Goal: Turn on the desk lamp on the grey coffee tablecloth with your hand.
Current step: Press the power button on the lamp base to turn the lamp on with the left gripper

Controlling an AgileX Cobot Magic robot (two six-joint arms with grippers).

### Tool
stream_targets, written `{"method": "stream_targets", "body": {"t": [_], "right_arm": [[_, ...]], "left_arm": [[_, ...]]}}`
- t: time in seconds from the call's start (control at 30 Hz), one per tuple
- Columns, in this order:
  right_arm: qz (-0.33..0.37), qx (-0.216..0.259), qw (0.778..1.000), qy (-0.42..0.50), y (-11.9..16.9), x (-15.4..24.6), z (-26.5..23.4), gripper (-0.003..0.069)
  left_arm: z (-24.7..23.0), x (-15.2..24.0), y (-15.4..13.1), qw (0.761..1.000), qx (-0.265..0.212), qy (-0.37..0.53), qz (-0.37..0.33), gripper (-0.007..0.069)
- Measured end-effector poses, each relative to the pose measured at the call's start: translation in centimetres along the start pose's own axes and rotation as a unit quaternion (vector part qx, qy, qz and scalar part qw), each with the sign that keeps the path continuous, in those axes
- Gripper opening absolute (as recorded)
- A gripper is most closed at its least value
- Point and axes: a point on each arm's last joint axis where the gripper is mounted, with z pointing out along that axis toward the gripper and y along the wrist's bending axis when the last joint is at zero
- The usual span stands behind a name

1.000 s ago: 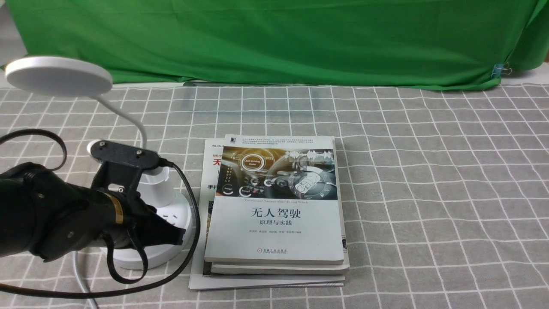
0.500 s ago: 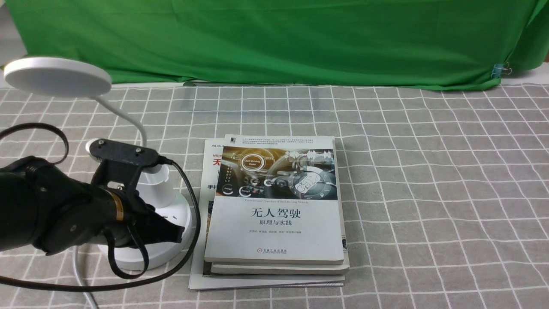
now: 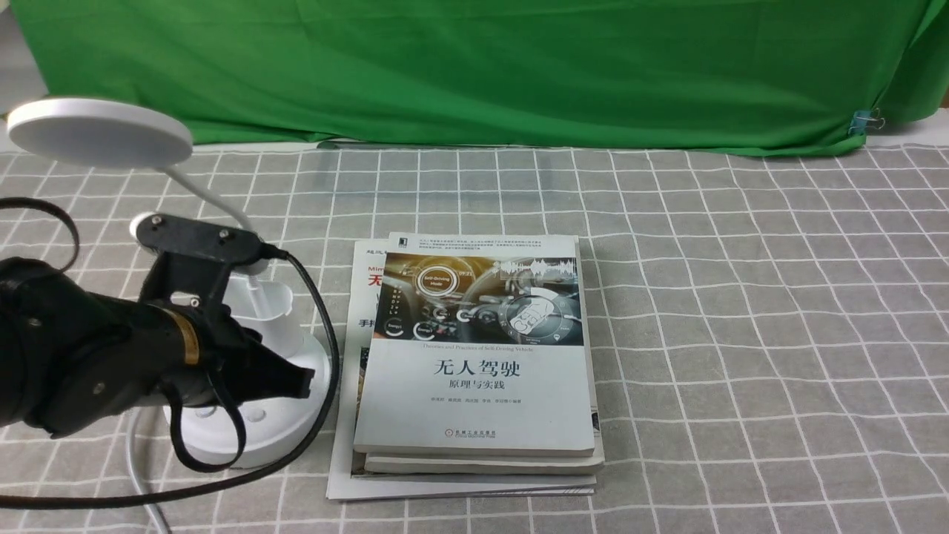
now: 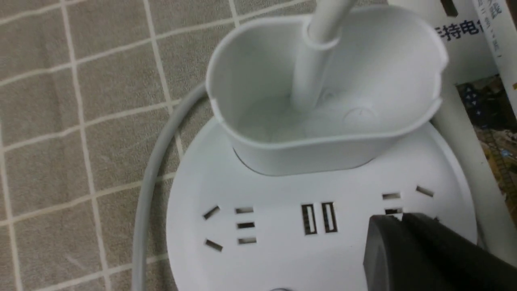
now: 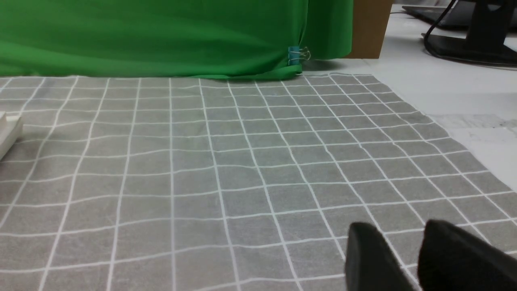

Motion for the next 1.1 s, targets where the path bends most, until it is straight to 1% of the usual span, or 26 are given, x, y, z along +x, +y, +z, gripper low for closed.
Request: {"method": "stream_targets", "body": {"t": [0.1, 0.23, 0.3, 0.5, 1.1], "right_arm": [[0.0, 0.0, 1.0, 0.0, 0.0, 0.0, 0.0, 0.0245], [0.0, 0.0, 1.0, 0.0, 0.0, 0.0, 0.0, 0.0245], [0.0, 0.0, 1.0, 0.0, 0.0, 0.0, 0.0, 0.0245], [0.0, 0.0, 1.0, 0.0, 0.0, 0.0, 0.0, 0.0245], [0.0, 0.0, 1.0, 0.0, 0.0, 0.0, 0.0, 0.0245]], "left_arm": [[0.0, 0.4, 0.0, 1.0, 0.0, 0.006, -0.003, 0.0019], [0.5, 2.3, -0.1, 1.0, 0.004, 0.025, 0.0, 0.0019], [0.6, 2.6, -0.1, 1.0, 0.006, 0.025, -0.001, 0.0019], [0.6, 2.2, -0.3, 1.0, 0.014, 0.001, 0.0, 0.0019], [2.0, 2.5, -0.5, 1.0, 0.019, 0.01, 0.003, 0.0019]]}}
